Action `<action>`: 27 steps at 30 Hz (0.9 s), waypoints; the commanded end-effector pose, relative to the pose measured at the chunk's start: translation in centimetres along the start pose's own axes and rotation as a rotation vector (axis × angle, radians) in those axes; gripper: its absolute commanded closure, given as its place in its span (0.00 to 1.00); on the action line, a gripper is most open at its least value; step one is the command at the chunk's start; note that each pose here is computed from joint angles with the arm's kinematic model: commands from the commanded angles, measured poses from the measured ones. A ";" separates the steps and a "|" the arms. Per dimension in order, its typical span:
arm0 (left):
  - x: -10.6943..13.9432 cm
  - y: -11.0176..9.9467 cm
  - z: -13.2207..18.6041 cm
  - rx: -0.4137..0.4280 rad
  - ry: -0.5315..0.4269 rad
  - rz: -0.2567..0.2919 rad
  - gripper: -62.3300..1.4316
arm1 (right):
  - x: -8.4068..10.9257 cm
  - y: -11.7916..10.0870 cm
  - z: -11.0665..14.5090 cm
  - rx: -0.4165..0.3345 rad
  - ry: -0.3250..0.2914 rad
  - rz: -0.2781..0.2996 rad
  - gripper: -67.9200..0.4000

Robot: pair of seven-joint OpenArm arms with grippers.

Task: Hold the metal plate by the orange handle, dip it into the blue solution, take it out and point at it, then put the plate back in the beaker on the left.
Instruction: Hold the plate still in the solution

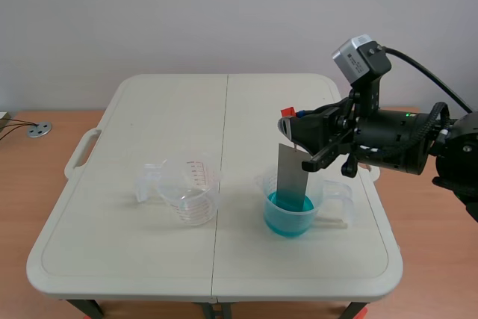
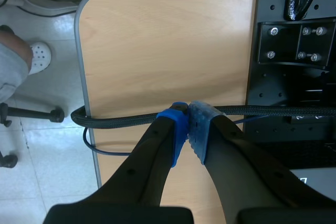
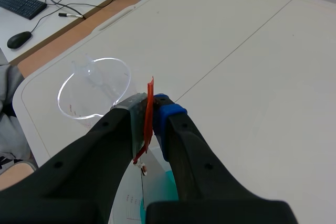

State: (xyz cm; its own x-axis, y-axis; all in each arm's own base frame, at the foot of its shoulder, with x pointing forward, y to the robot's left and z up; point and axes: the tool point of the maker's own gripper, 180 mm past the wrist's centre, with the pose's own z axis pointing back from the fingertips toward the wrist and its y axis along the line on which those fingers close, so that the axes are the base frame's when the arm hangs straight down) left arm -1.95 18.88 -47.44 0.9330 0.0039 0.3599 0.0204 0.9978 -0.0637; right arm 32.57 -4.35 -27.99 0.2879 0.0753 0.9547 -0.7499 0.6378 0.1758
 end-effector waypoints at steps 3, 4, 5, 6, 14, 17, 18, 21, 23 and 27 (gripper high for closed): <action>0.1 -0.1 0.2 -0.005 -0.007 -0.005 0.93 | 0.7 0.0 0.0 0.009 -0.008 0.023 0.98; 0.1 -0.1 0.2 -0.005 -0.007 -0.005 0.93 | 0.7 0.0 0.0 0.009 -0.008 0.023 0.98; 0.1 -0.1 0.2 -0.005 -0.007 -0.005 0.93 | 0.7 0.0 0.0 0.009 -0.008 0.023 0.98; 0.1 -0.1 0.2 -0.005 -0.007 -0.005 0.93 | 0.7 0.0 0.0 0.009 -0.008 0.023 0.98; -0.4 -0.1 0.2 -0.006 0.023 -0.006 0.93 | 0.7 0.0 0.0 0.009 -0.008 0.023 0.98; -0.9 -0.1 0.2 -0.006 0.051 -0.005 0.93 | 0.7 0.0 0.0 0.009 -0.008 0.023 0.98; -1.1 -0.1 0.3 -0.006 0.059 -0.005 0.93 | 0.7 0.0 0.0 0.009 -0.008 0.023 0.98; -1.3 -0.1 0.3 -0.006 0.072 -0.005 0.93 | 0.7 0.0 0.0 0.009 -0.008 0.023 0.98; -1.3 -0.1 0.3 -0.006 0.071 -0.005 0.93 | 0.7 0.0 0.0 0.009 -0.008 0.023 0.98; -1.2 -0.1 0.2 -0.006 0.069 -0.006 0.93 | 0.7 0.0 0.0 0.009 -0.008 0.023 0.98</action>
State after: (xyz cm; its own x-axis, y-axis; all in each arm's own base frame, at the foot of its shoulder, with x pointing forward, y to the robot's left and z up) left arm -3.23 18.87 -47.88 0.9572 -0.0011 0.2894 0.0205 0.9977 -0.0641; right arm 32.56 -4.35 -28.00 0.2879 0.0757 0.9547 -0.7499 0.6378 0.1756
